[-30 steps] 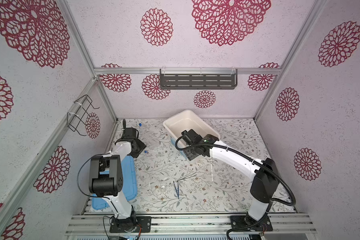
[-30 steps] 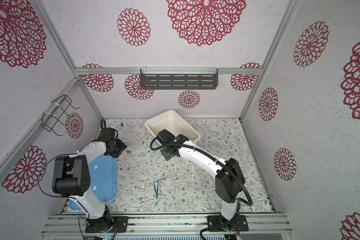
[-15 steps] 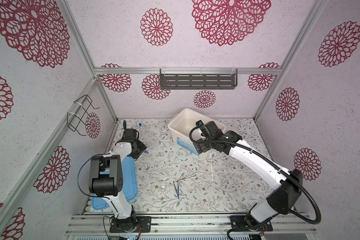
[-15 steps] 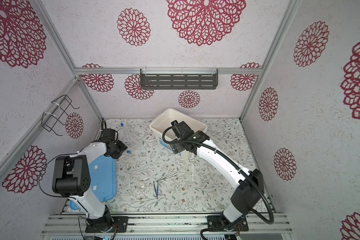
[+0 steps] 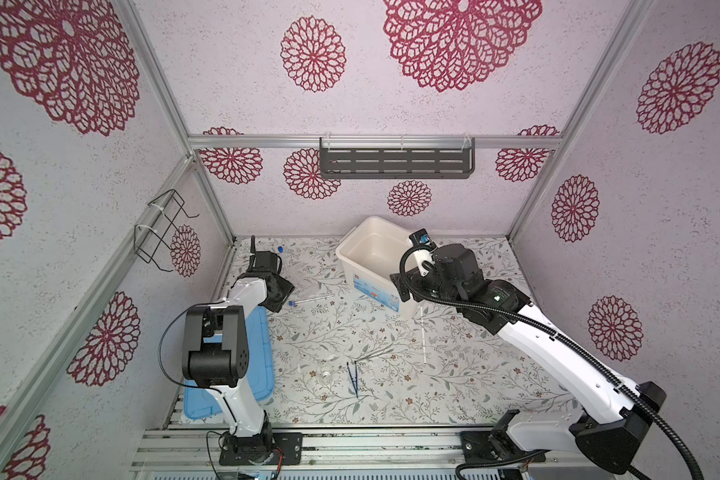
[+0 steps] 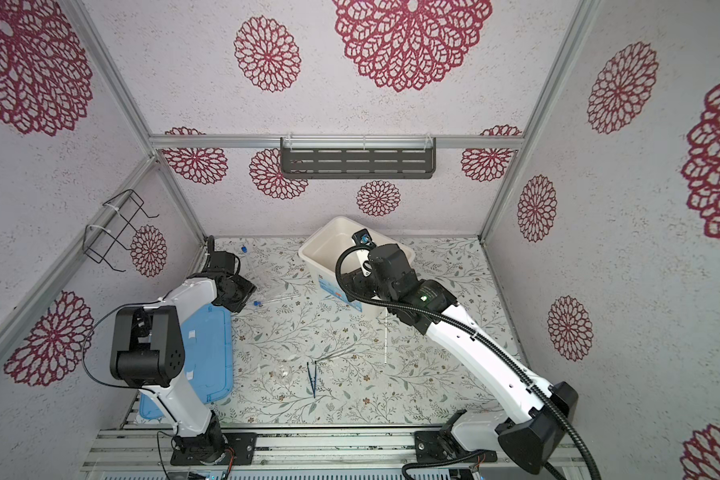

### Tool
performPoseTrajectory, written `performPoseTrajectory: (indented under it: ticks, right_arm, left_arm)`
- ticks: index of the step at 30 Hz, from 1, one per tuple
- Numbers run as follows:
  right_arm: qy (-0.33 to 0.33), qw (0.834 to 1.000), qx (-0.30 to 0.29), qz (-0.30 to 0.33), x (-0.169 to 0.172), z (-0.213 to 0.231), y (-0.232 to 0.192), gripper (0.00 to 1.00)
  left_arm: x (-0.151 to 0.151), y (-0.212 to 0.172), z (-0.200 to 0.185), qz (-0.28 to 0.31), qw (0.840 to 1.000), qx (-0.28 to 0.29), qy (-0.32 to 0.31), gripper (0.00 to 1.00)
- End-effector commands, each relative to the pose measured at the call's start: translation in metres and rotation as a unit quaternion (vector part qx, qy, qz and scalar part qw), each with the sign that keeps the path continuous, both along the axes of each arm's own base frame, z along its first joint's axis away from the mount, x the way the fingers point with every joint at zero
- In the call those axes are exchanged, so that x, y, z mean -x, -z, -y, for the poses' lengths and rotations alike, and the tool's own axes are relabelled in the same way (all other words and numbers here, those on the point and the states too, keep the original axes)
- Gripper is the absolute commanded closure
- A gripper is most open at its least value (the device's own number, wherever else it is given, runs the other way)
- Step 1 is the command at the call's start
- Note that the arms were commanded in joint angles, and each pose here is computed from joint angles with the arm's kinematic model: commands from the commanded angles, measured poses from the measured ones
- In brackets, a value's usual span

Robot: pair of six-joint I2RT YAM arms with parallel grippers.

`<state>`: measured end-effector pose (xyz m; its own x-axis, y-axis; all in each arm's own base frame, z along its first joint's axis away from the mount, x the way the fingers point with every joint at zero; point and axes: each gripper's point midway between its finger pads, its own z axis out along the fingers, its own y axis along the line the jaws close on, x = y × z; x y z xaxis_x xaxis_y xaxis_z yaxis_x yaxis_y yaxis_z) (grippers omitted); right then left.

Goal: Organize the chemistry lab equipment

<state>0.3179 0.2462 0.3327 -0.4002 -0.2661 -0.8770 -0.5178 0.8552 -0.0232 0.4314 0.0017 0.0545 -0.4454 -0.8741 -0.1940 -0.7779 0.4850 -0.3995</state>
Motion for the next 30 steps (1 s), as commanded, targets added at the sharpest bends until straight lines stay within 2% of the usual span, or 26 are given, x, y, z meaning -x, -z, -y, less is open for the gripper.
performPoseTrajectory:
  ticks: [1, 8, 15, 23, 24, 30]
  right_arm:
    - [0.002, 1.0, -0.021, 0.021, 0.005, 0.005, -0.019, 0.01]
    - [0.009, 1.0, -0.024, 0.016, 0.01, 0.011, -0.012, 0.01]
    - [0.014, 1.0, -0.021, 0.018, 0.009, 0.013, -0.01, 0.02]
    - [0.011, 0.999, -0.028, 0.014, 0.009, 0.01, -0.009, 0.02]
    - [0.011, 0.999, -0.027, 0.013, 0.009, 0.01, -0.008, 0.02]
    - [0.015, 0.999, -0.03, 0.012, 0.012, 0.013, -0.005, 0.02]
  left_arm:
    - [-0.002, 0.011, 0.0, -0.007, 0.997, 0.033, -0.071, 0.47]
    - [-0.004, 0.018, 0.004, -0.016, 0.991, 0.063, -0.119, 0.48]
    - [0.015, 0.036, 0.004, -0.076, 0.982, 0.071, -0.158, 0.49]
    - [0.0, 0.03, 0.009, -0.066, 0.98, 0.089, -0.167, 0.49]
    - [0.003, 0.045, 0.008, -0.083, 0.978, 0.086, -0.17, 0.49]
    - [-0.001, 0.045, 0.011, -0.087, 0.977, 0.093, -0.174, 0.5]
